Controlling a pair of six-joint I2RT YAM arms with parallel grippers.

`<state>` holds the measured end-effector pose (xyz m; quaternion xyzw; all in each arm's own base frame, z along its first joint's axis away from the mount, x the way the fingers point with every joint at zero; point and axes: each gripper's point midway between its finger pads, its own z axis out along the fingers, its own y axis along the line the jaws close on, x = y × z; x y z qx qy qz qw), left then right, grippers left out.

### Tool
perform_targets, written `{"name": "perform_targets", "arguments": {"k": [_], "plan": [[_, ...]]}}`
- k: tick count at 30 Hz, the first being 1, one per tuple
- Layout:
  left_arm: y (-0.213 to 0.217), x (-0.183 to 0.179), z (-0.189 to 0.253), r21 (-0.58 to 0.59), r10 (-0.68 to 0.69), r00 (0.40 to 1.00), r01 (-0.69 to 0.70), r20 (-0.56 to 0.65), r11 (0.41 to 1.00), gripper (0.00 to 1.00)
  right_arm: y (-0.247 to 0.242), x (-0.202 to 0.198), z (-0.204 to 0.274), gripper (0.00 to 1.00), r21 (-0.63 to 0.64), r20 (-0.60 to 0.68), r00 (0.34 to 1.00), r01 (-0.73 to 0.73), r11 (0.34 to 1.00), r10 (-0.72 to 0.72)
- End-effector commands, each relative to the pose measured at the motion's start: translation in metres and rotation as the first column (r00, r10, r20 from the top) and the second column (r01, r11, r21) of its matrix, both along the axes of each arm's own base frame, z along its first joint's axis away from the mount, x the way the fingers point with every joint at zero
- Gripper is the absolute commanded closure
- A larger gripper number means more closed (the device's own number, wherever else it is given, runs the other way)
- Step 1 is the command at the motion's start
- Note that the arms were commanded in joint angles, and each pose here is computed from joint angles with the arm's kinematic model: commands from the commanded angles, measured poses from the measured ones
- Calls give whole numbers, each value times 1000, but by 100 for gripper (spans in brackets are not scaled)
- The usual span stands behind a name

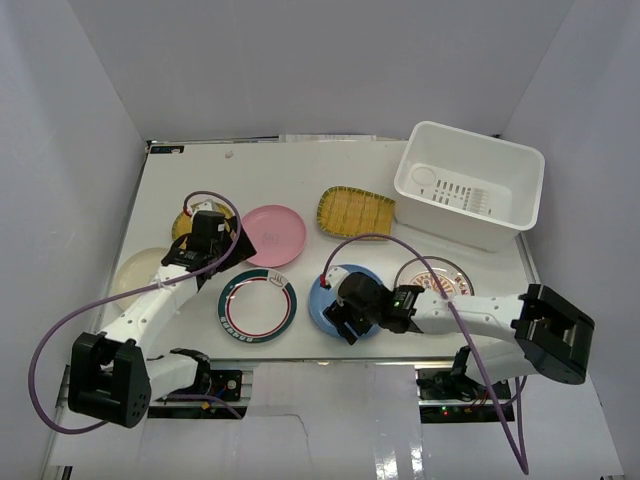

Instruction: Place the plates into the plastic bin on the countertop

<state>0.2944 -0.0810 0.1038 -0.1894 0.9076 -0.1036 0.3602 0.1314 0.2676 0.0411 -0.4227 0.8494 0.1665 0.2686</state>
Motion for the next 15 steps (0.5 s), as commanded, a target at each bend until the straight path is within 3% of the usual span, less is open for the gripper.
{"name": "perform_targets", "arguments": {"k": [1,9,15], "plan": [[6,24,19,-48,76,995,-72,67,996,2,25,1,7,26,8,51,997,-51,999,51],[12,41,10,-85,107,993,-102,56,991,7,33,-8,-2,29,-89,105,991,-74,993,84],[5,53,-3,-94,97,995,-94,28,991,14,42,-13,40,25,22,137,987,-87,996,83]]}}
